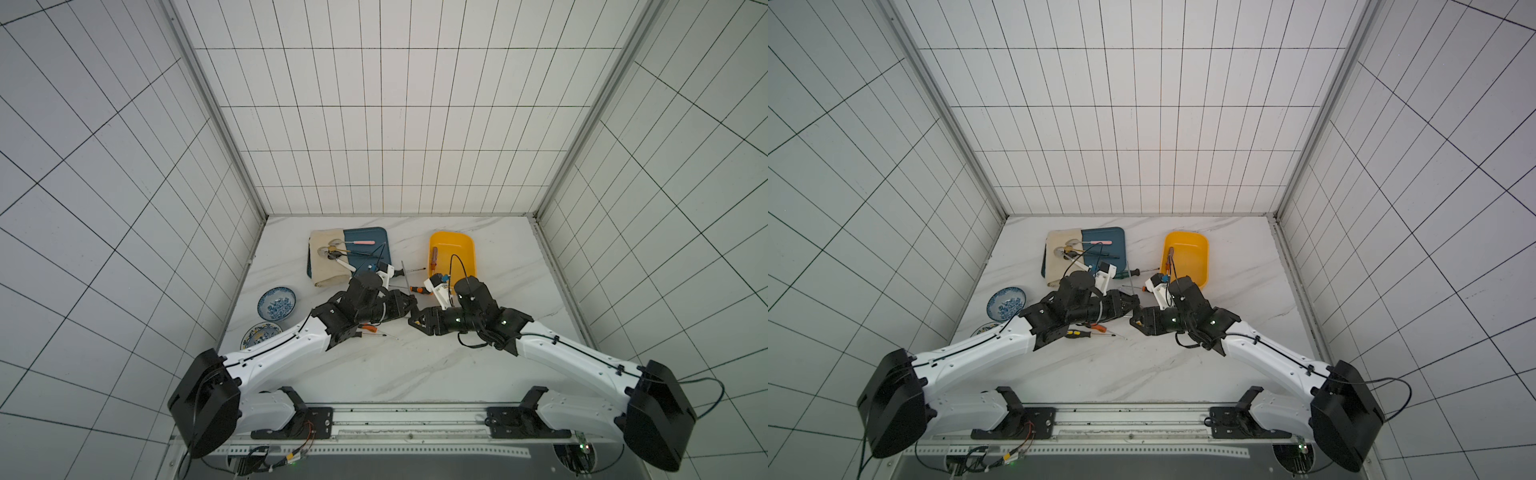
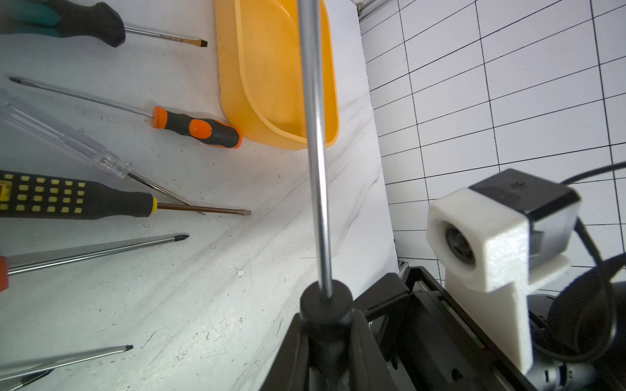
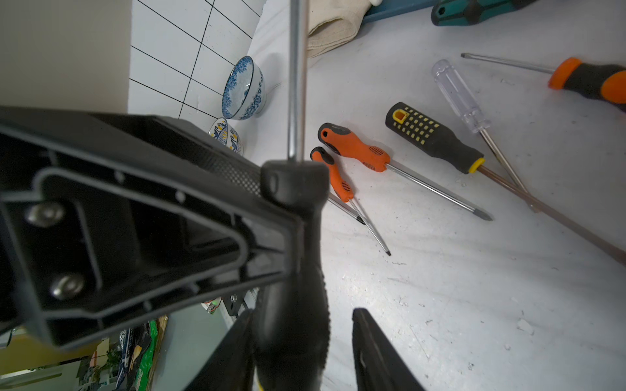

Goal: Put the screwdriver on the desktop into the storage box
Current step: Pick up the screwdriver from the center of the board.

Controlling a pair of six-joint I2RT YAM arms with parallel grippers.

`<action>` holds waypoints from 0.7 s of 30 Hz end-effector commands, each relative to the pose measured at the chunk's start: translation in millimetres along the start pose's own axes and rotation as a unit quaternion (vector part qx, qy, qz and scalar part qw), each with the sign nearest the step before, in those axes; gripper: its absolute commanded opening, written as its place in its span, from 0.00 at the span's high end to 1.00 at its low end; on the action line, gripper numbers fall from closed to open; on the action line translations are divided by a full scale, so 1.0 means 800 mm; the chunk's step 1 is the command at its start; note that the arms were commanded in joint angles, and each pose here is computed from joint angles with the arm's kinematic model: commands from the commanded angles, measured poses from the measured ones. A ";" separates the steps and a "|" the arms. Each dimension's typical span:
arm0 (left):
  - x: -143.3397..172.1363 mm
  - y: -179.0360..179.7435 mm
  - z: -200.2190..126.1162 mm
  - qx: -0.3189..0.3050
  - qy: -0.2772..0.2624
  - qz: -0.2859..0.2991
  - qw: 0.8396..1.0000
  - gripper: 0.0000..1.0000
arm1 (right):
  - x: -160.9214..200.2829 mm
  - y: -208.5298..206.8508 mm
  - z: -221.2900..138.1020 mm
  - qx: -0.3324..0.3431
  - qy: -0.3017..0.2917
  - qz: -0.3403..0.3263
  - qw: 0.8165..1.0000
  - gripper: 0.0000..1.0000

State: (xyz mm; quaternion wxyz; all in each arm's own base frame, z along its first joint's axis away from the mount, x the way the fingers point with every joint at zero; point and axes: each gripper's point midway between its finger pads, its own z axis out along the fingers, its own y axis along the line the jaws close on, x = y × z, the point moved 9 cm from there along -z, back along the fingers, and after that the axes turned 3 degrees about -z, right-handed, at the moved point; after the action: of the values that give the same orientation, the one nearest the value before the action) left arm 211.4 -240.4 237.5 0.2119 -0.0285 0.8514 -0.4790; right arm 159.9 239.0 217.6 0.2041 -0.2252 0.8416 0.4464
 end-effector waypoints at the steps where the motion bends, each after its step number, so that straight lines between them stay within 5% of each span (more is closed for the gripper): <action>1: 0.003 -0.006 0.002 0.025 0.003 0.006 1.000 0.99 | -0.007 0.008 -0.005 0.000 -0.019 -0.008 1.000 0.52; 9: 0.008 0.001 0.001 0.014 0.006 0.009 1.000 0.99 | -0.008 0.006 -0.011 0.019 -0.030 -0.007 0.999 0.58; 18: 0.007 -0.002 -0.004 0.021 -0.003 0.014 1.000 0.98 | -0.008 0.007 -0.008 0.012 -0.022 -0.008 1.000 0.79; 21: 0.007 -0.004 -0.006 0.022 -0.005 0.018 1.000 0.90 | -0.009 0.008 -0.006 0.009 -0.019 -0.010 1.000 0.87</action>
State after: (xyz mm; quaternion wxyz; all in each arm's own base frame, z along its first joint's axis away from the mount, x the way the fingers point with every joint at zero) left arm 206.8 -239.7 228.9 0.2037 -0.0262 0.8540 -0.4781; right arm 161.2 236.3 222.7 0.2229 -0.2133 0.8431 0.4405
